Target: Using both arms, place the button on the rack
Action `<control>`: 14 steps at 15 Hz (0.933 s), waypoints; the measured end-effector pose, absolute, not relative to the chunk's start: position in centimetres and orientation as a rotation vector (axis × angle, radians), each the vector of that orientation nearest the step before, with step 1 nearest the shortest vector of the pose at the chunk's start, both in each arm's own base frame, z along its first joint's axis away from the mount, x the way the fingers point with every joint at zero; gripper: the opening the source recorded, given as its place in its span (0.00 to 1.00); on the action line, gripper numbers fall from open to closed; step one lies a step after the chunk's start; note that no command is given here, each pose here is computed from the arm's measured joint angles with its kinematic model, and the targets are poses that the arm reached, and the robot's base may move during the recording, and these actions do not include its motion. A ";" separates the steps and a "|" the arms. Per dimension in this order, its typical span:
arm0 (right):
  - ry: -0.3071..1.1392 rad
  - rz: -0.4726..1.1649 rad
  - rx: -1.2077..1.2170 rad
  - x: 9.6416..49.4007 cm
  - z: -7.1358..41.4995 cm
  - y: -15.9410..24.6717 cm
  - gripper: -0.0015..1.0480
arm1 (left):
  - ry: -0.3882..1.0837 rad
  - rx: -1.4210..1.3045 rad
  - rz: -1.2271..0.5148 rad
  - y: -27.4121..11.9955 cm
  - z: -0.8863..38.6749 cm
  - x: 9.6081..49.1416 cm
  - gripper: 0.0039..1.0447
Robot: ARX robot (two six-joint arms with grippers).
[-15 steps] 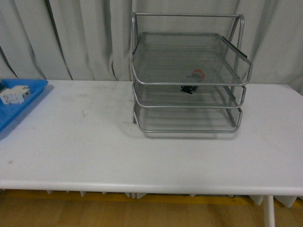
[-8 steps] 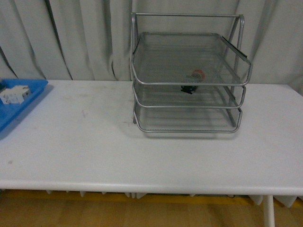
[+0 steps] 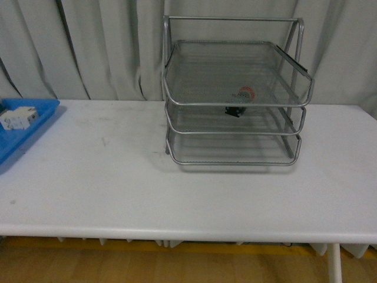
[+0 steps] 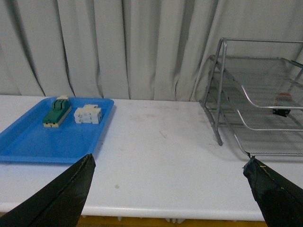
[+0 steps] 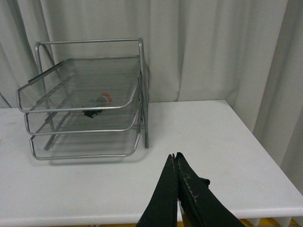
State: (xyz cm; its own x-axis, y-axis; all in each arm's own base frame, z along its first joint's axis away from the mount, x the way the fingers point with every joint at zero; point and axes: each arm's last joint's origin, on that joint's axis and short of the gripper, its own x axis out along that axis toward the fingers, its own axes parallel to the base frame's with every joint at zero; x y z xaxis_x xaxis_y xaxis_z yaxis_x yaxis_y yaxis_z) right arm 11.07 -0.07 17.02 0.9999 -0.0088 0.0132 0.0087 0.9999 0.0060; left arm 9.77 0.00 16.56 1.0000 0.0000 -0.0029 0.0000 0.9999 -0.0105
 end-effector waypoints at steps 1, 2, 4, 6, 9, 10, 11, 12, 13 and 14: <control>-0.013 -0.009 0.006 11.0 17.0 -0.1 0.02 | 0.003 -0.010 0.000 0.0 16.6 9.8 0.94; -0.014 -0.008 0.006 10.8 17.0 -0.1 0.02 | 0.003 -0.010 0.000 0.0 16.6 9.8 0.94; 0.043 -0.006 0.006 10.1 16.3 -0.1 0.02 | 0.003 -0.010 0.000 0.0 16.6 9.8 0.94; 0.000 -0.006 0.006 9.7 16.6 -0.1 0.02 | 0.001 -0.010 0.000 0.0 16.6 9.8 0.94; -0.005 -0.005 0.006 9.7 16.7 -0.1 0.02 | 0.002 -0.011 0.000 0.0 16.6 9.8 0.94; -0.004 -0.006 0.006 9.7 16.7 -0.1 0.02 | 0.002 -0.010 0.000 0.0 16.6 9.8 0.94; -0.004 -0.005 0.006 9.7 16.7 -0.1 0.02 | 0.002 -0.011 0.000 0.0 16.6 9.8 0.94; -0.004 -0.006 0.006 9.7 16.7 -0.1 0.02 | 0.002 -0.010 0.000 0.0 16.6 9.8 0.94; -0.004 -0.005 0.005 9.7 16.7 -0.1 0.05 | 0.002 -0.010 0.000 0.0 16.6 9.8 0.94; -0.004 -0.006 0.004 9.7 16.7 -0.1 0.11 | 0.002 -0.010 0.000 0.0 16.6 9.8 0.94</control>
State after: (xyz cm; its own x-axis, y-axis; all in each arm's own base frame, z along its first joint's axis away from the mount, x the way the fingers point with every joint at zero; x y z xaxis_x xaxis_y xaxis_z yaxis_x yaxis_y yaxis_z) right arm 9.72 -0.05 16.67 1.0000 -0.0057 0.0044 0.0057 1.0000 0.0044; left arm 9.77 0.00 16.57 1.0000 0.0000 -0.0021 0.0000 0.9999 -0.0105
